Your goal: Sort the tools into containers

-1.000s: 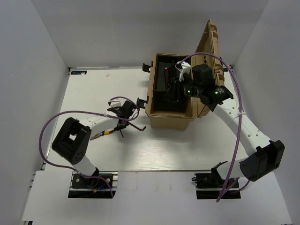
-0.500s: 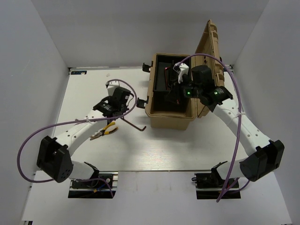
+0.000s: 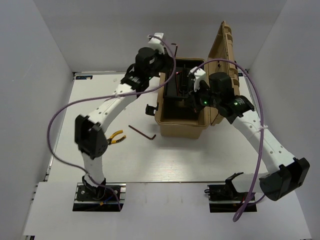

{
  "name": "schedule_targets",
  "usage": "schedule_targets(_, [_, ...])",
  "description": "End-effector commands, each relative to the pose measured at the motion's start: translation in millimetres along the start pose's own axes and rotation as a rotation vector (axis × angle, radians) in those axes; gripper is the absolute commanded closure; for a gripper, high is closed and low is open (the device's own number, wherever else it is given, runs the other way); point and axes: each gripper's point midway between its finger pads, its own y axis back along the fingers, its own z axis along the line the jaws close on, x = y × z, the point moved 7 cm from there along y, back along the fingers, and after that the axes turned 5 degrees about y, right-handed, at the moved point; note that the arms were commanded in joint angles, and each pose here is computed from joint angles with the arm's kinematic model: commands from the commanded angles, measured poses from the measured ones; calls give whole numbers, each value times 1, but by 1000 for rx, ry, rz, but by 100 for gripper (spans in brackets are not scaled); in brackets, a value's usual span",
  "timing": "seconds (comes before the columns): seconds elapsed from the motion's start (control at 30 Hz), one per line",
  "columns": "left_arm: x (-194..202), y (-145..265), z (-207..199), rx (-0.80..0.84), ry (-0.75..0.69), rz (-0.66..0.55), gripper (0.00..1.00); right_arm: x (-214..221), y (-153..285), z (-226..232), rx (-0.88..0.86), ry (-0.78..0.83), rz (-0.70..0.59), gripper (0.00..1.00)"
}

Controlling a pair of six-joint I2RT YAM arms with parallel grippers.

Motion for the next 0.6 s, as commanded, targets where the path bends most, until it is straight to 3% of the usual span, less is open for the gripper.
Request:
schedule_targets(0.0, [13, -39, -9, 115, -22, 33, 100, -2, 14, -8, 80, 59, -33, 100])
schedule_targets(0.1, [30, -67, 2, 72, -20, 65, 100, 0, 19, -8, 98, 63, -37, 100])
schedule_targets(0.33, [59, -87, 23, -31, -21, 108, 100, 6, 16, -13, 119, 60, -27, 100])
schedule_targets(0.4, [67, -88, 27, -52, -22, 134, 91, 9, 13, -12, 109, 59, -20, 100])
schedule_targets(0.47, [69, -87, 28, -55, -31, 143, 78, 10, 11, -13, 105, 60, -18, 94])
schedule_targets(0.53, [69, -87, 29, -54, -40, 143, 51, 11, 9, -12, 88, 68, -18, 83])
schedule_targets(0.57, [69, -87, 29, -54, -40, 143, 46, 12, 7, -9, 51, 75, -14, 77])
